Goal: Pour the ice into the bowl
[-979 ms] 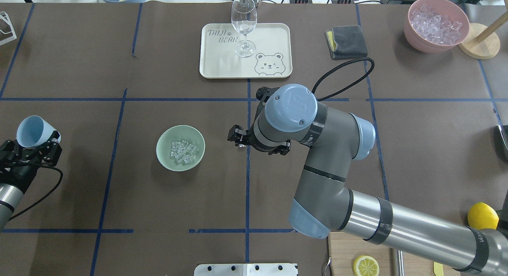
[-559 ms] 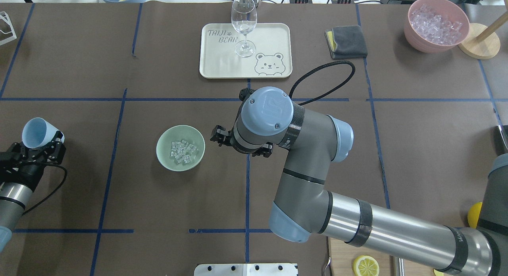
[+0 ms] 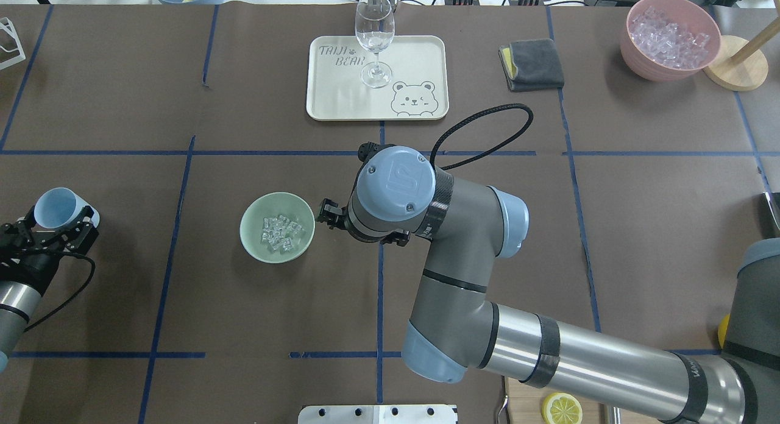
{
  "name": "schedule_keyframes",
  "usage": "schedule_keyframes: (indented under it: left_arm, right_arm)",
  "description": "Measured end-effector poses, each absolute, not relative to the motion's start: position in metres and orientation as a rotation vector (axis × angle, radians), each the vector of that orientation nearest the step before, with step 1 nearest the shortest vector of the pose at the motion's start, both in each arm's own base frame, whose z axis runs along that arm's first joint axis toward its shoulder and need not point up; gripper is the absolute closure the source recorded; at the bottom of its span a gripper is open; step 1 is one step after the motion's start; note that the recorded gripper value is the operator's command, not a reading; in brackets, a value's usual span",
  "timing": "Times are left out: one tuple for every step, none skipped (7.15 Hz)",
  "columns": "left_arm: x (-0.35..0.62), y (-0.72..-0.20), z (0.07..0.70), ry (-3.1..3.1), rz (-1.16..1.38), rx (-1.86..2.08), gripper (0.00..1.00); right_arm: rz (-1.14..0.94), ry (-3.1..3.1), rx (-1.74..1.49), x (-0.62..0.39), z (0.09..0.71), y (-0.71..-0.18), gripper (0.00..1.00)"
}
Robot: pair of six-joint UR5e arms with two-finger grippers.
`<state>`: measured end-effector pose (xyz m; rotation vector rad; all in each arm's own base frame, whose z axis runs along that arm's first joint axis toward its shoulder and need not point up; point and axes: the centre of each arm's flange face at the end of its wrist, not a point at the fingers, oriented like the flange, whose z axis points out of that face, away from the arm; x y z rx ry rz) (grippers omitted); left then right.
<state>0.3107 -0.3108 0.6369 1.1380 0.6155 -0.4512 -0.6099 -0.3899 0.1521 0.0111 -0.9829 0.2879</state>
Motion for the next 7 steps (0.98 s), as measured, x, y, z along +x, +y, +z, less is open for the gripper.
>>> schedule_keyframes:
  left_arm:
    - [0.311, -0.310, 0.634, 0.630, -0.447, 1.125, 0.00]
    - [0.309, -0.309, 0.627, 0.653, -0.428, 1.103, 0.00]
    - [0.301, -0.306, 0.619, 0.669, -0.403, 1.085, 0.00]
    - [0.294, -0.305, 0.613, 0.676, -0.392, 1.079, 0.00]
    - [0.290, -0.304, 0.611, 0.677, -0.387, 1.077, 0.00]
    - [0.287, -0.305, 0.611, 0.673, -0.389, 1.079, 0.00]
    - [0.282, -0.309, 0.610, 0.664, -0.396, 1.085, 0.00]
  right_arm:
    - [0.288, -0.974, 0.013, -0.619, 0.150, -0.390, 0.00]
    - [0.288, -0.964, 0.011, -0.629, 0.146, -0.392, 0.00]
    - [0.288, -0.956, 0.010, -0.637, 0.143, -0.394, 0.00]
    - [0.288, -0.953, 0.012, -0.642, 0.141, -0.395, 0.00]
    - [0.289, -0.954, 0.018, -0.647, 0.137, -0.396, 0.00]
    - [0.289, -0.961, 0.022, -0.653, 0.137, -0.398, 0.00]
    - [0.288, -0.969, 0.024, -0.658, 0.139, -0.399, 0.00]
